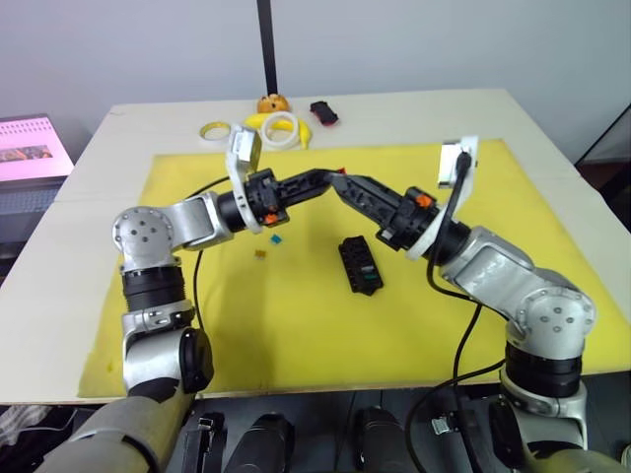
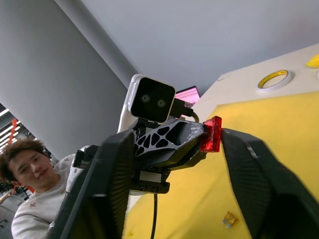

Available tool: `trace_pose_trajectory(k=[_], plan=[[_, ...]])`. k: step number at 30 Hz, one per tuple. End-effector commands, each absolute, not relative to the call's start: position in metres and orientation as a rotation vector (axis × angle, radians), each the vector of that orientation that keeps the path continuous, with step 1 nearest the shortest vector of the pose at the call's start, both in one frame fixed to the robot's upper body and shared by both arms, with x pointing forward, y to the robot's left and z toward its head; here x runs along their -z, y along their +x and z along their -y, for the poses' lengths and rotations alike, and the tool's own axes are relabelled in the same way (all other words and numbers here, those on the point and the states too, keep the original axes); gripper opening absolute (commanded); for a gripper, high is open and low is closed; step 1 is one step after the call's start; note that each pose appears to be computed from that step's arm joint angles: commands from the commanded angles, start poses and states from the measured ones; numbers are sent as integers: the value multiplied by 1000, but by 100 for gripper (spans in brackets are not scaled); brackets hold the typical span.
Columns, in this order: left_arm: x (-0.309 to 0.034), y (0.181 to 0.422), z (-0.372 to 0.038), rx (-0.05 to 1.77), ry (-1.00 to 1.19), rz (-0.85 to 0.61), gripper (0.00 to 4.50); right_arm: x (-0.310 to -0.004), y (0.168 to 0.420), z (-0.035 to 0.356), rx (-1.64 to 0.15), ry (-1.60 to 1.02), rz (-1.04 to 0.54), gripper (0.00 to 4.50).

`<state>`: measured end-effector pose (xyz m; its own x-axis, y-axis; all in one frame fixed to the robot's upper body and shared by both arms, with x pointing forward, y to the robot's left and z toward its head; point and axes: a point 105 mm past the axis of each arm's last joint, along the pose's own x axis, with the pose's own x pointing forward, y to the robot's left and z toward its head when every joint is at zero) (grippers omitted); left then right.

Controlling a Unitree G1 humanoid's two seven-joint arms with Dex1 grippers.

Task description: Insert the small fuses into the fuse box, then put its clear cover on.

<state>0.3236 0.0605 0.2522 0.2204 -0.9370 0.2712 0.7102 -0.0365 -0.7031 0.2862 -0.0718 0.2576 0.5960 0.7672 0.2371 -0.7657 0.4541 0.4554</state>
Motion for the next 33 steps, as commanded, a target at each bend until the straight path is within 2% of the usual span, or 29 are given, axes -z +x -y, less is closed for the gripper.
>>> trace_pose_trajectory(k=[1, 17, 20, 23, 30, 33], plan=[[-260, 322, -63, 1378, -866, -284, 0, -265, 284, 72, -952, 574, 27, 223], [-261, 320, -62, 1392, -872, -285, 0, -266, 284, 73, -951, 592, 24, 223], [-261, 320, -61, 1388, -878, -286, 0, -267, 285, 73, -950, 599, 27, 135], [-260, 320, -60, 1389, -880, -289, 0, -269, 285, 72, -955, 609, 29, 7], [-259, 322, -60, 1376, -883, -293, 0, -277, 282, 74, -975, 649, 40, 7], [-257, 322, -66, 1359, -834, -295, 98, -280, 278, 75, -994, 643, 39, 0]])
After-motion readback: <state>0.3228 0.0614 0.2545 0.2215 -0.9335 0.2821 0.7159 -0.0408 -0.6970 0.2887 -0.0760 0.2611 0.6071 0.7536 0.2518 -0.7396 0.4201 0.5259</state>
